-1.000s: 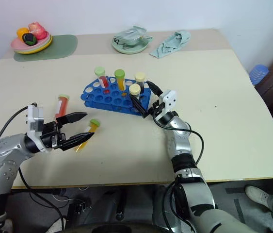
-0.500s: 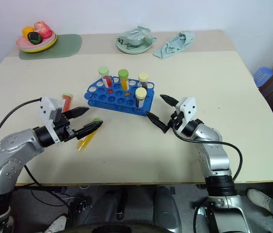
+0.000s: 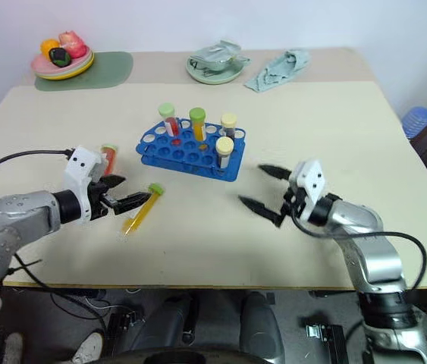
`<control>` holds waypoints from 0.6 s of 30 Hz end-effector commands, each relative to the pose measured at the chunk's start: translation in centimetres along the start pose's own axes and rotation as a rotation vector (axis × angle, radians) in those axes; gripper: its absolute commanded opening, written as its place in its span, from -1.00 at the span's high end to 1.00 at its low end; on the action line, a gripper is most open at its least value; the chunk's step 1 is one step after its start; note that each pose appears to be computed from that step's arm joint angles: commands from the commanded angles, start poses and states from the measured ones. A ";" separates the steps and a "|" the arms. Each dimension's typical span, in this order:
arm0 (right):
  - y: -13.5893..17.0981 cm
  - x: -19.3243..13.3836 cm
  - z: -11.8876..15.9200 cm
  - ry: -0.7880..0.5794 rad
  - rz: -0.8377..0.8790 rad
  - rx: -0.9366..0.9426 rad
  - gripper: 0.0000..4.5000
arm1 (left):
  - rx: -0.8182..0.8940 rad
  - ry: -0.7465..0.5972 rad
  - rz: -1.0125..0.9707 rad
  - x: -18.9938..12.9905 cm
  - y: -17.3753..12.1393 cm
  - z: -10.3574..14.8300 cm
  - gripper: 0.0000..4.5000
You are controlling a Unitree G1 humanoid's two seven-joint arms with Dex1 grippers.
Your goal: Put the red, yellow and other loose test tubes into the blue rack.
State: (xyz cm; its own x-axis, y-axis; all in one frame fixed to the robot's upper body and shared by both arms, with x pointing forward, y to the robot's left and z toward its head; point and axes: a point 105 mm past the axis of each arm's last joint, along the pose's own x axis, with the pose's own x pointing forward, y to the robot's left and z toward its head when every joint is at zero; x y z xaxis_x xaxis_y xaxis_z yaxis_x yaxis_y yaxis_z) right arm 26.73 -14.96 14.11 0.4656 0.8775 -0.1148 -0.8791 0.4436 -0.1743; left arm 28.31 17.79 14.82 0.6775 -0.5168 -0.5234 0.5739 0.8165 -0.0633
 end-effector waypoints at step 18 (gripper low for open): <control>1.5 -3.4 1.2 0.081 0.258 -0.072 -0.99 | -0.154 0.297 0.129 2.0 1.8 0.7 -1.00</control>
State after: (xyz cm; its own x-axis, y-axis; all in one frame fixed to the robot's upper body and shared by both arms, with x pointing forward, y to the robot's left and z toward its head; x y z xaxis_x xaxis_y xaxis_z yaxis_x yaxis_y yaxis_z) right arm 23.86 -17.17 14.91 0.2418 0.9356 -0.2573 -0.9647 0.2033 -0.1674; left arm 30.97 17.90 13.74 0.5589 -0.3443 -0.7544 0.4081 0.9061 -0.1112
